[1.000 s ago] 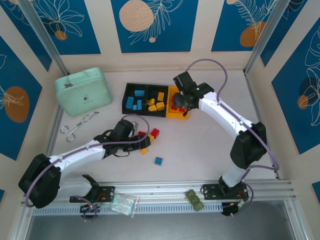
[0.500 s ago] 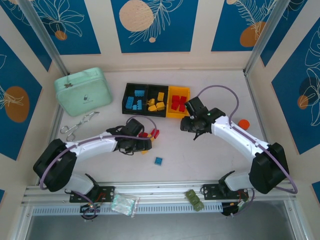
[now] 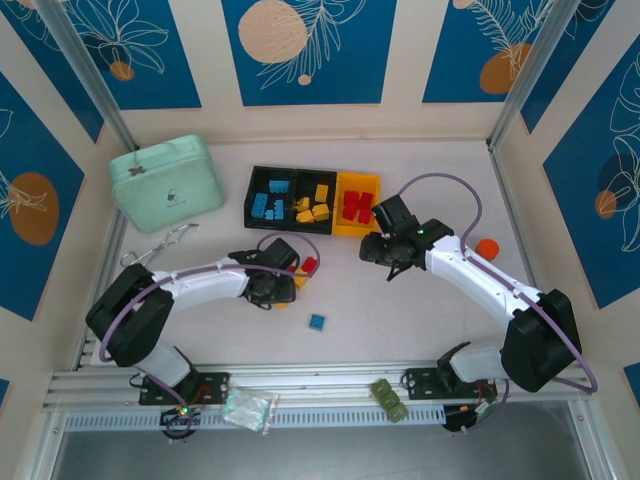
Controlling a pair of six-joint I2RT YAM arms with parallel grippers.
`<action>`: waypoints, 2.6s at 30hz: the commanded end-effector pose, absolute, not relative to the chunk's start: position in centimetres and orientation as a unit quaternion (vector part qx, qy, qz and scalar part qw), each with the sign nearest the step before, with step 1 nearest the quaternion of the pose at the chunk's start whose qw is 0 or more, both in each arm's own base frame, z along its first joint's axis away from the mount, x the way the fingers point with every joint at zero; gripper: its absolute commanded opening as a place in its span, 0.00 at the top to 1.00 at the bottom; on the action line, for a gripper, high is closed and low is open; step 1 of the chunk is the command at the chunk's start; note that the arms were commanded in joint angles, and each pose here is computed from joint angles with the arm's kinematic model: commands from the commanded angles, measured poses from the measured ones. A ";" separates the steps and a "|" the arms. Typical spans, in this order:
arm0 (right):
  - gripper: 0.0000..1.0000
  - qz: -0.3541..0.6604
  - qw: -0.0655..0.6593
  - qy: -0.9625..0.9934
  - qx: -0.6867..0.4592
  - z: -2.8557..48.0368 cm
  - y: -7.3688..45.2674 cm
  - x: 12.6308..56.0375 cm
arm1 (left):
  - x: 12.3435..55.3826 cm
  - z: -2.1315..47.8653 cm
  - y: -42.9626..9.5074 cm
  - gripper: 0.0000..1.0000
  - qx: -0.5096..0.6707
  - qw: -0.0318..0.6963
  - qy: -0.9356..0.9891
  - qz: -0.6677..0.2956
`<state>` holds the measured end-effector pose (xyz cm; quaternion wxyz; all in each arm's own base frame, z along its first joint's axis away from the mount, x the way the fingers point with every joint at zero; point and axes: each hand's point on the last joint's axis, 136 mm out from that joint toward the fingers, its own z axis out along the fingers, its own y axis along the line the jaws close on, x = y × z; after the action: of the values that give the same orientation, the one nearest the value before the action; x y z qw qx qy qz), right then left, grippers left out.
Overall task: Sort the legos into containers by color
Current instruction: Pick up the lego from the middle-left of the table, then place the lego in the container.
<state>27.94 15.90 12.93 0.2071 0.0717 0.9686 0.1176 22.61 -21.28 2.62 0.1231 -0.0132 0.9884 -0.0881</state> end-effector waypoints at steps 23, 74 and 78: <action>0.48 0.382 0.139 0.911 -0.069 16.1 24.2 21.0 | 23.6 9.9 -20.7 0.72 0.042 0.197 0.973 -0.110; 0.43 0.283 0.221 0.927 0.109 15.7 16.8 22.6 | 52.7 10.4 -29.0 0.63 0.090 0.246 0.963 -0.058; 0.43 0.283 0.222 0.926 0.110 15.9 16.8 22.7 | 52.9 10.3 -29.2 0.55 0.095 0.251 0.962 -0.057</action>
<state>23.06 17.40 16.26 0.2272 0.0980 0.9235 0.2931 52.23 -30.03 9.96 0.2439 0.0934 0.9627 -0.0702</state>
